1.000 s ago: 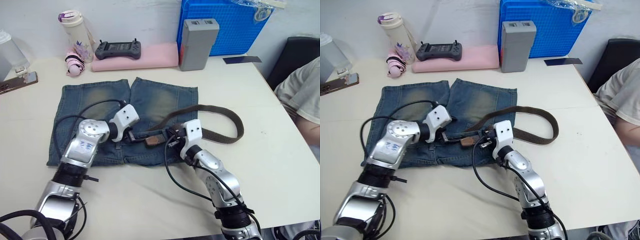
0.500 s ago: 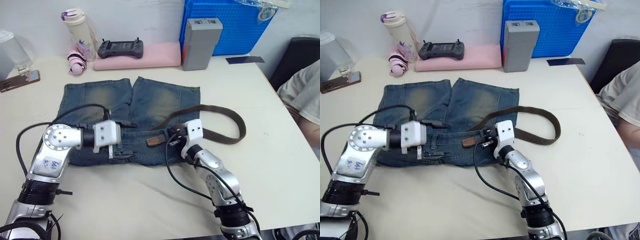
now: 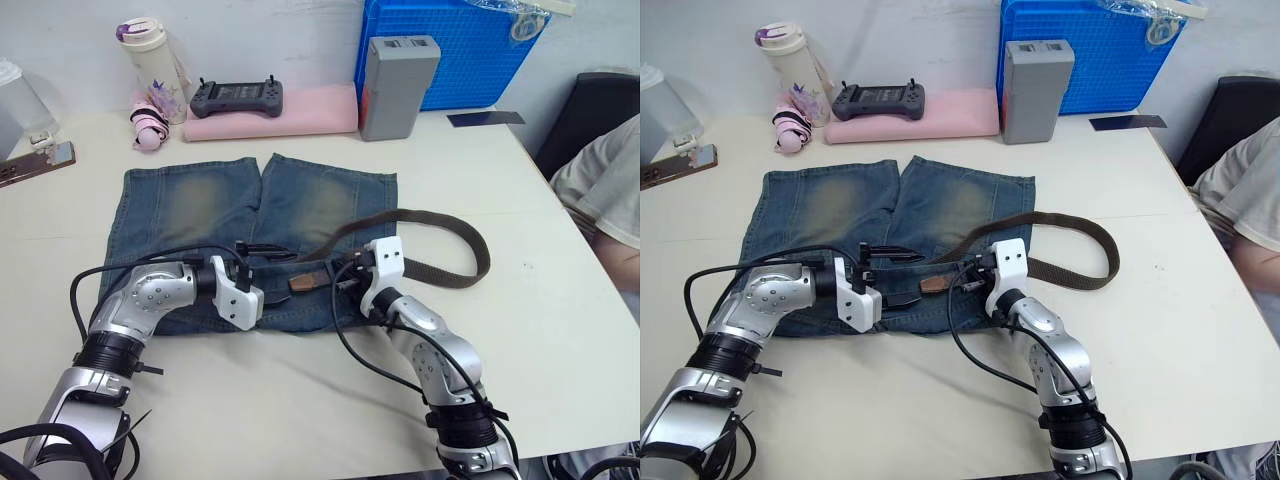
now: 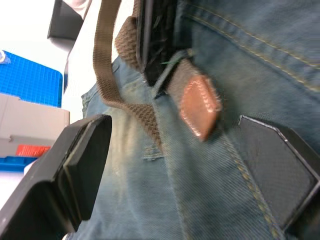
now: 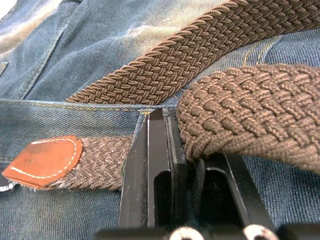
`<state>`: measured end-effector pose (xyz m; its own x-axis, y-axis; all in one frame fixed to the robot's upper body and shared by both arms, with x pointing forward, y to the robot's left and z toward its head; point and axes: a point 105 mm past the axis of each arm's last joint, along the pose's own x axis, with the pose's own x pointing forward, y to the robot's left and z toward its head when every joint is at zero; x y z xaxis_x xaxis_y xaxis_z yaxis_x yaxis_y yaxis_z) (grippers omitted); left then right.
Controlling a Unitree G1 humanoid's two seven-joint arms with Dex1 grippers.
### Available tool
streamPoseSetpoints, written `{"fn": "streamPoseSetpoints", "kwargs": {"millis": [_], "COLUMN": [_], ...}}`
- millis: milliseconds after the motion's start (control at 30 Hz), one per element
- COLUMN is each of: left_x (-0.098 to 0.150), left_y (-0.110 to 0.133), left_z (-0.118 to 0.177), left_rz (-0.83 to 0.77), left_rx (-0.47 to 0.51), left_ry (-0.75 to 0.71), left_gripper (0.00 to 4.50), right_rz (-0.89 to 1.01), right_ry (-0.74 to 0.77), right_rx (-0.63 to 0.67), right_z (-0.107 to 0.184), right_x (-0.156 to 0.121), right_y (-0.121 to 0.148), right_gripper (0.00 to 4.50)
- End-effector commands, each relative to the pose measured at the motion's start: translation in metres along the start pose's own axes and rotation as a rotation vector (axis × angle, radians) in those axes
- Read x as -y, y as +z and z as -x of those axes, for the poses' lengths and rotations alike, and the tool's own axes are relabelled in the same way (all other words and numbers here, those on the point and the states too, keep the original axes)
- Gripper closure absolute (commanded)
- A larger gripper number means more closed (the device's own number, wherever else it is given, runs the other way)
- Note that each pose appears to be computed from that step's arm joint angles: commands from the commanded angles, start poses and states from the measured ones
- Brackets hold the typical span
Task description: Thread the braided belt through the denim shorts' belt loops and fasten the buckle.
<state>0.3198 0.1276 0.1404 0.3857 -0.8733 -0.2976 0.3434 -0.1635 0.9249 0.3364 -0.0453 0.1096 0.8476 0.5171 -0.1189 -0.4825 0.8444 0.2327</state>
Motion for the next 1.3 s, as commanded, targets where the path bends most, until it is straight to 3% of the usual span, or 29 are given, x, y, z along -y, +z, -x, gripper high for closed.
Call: {"fn": "streamPoseSetpoints", "kwargs": {"millis": [33, 333, 433, 667, 700, 767, 900, 1033, 1100, 1300], "left_x": [-0.002, -0.004, -0.003, 0.002, 0.002, 0.001, 0.002, 0.006, 0.007, 0.011], "left_y": [0.0, -0.001, 0.0, -0.001, -0.001, -0.001, 0.001, 0.002, 0.003, 0.002], "left_z": [-0.002, -0.016, -0.019, -0.022, -0.022, -0.022, -0.021, -0.022, -0.022, -0.023], "left_rz": [-0.042, -0.109, -0.119, -0.143, -0.146, -0.154, -0.156, -0.145, -0.138, -0.124], "left_rx": [0.005, 0.01, 0.015, 0.001, 0.0, -0.001, -0.001, -0.001, 0.0, -0.001], "left_ry": [-0.004, -0.012, -0.016, -0.045, -0.043, -0.035, -0.029, -0.03, -0.03, -0.041], "left_gripper": [0.07, 0.07, 0.91, 4.17, 4.49, 4.49, 4.5, 4.5, 4.5, 4.5], "right_rz": [-0.011, -0.016, -0.014, -0.008, -0.016, -0.041, -0.11, -0.148, -0.144, 0.1], "right_ry": [-0.025, -0.017, -0.016, -0.009, -0.002, 0.007, 0.052, 0.112, 0.191, 0.478], "right_rx": [-0.066, -0.072, -0.067, -0.054, -0.045, -0.022, 0.032, 0.053, 0.046, -0.097], "right_z": [0.0, -0.001, 0.0, 0.002, 0.003, 0.006, 0.018, 0.039, 0.054, 0.103], "right_x": [0.004, -0.001, -0.001, -0.001, -0.002, -0.002, -0.001, -0.002, -0.01, -0.043], "right_y": [-0.014, -0.017, -0.015, -0.011, -0.008, -0.001, 0.019, 0.039, 0.047, 0.041], "right_gripper": [4.5, 4.5, 4.5, 4.5, 4.5, 4.5, 2.87, 0.74, 0.03, 0.03]}}
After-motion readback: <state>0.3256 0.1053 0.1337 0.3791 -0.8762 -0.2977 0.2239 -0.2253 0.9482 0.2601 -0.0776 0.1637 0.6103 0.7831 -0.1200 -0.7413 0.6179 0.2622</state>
